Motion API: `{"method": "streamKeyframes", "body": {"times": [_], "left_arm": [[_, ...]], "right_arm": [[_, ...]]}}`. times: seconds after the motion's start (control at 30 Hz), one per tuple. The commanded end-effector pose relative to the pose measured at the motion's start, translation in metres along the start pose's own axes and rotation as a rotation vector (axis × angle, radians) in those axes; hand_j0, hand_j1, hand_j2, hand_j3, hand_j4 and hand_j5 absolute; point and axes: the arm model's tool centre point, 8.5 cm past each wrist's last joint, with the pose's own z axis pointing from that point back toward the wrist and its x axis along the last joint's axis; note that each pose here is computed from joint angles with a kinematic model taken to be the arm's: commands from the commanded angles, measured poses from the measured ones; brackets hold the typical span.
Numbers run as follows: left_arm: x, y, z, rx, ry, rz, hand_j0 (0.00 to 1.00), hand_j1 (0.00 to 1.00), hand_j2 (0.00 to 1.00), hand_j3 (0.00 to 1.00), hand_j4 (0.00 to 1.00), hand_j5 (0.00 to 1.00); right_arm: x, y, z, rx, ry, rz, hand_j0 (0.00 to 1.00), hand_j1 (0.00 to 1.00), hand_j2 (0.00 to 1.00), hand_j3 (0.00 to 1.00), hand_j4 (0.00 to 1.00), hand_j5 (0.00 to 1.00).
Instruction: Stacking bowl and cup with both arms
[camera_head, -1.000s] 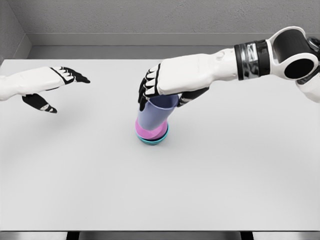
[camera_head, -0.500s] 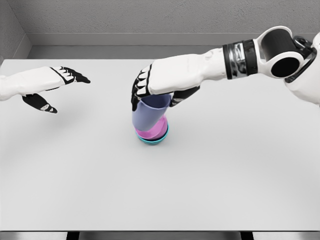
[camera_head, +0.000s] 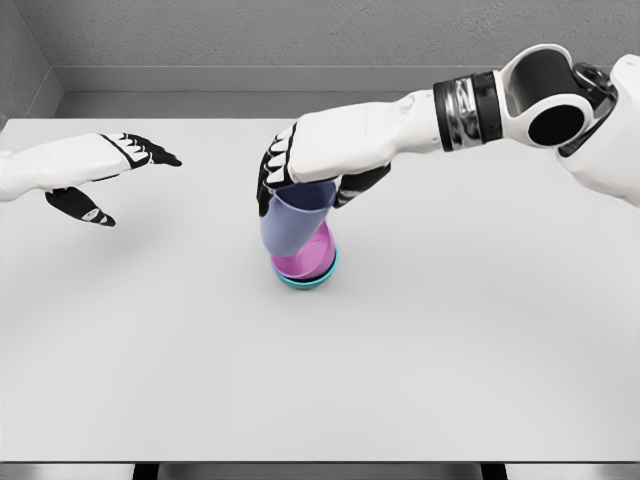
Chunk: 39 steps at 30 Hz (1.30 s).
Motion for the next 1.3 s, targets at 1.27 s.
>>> {"method": "streamKeyframes", "body": {"times": [1.27], "left_arm": [[-0.001, 0.0, 0.0, 0.006, 0.002, 0.008, 1.0, 1.0, 1.0, 1.0, 1.0, 1.0]], "right_arm": [[-0.011, 0.016, -0.014, 0.091, 0.045, -0.025, 0.72, 0.72, 0.72, 0.72, 0.72, 0.72]]}}
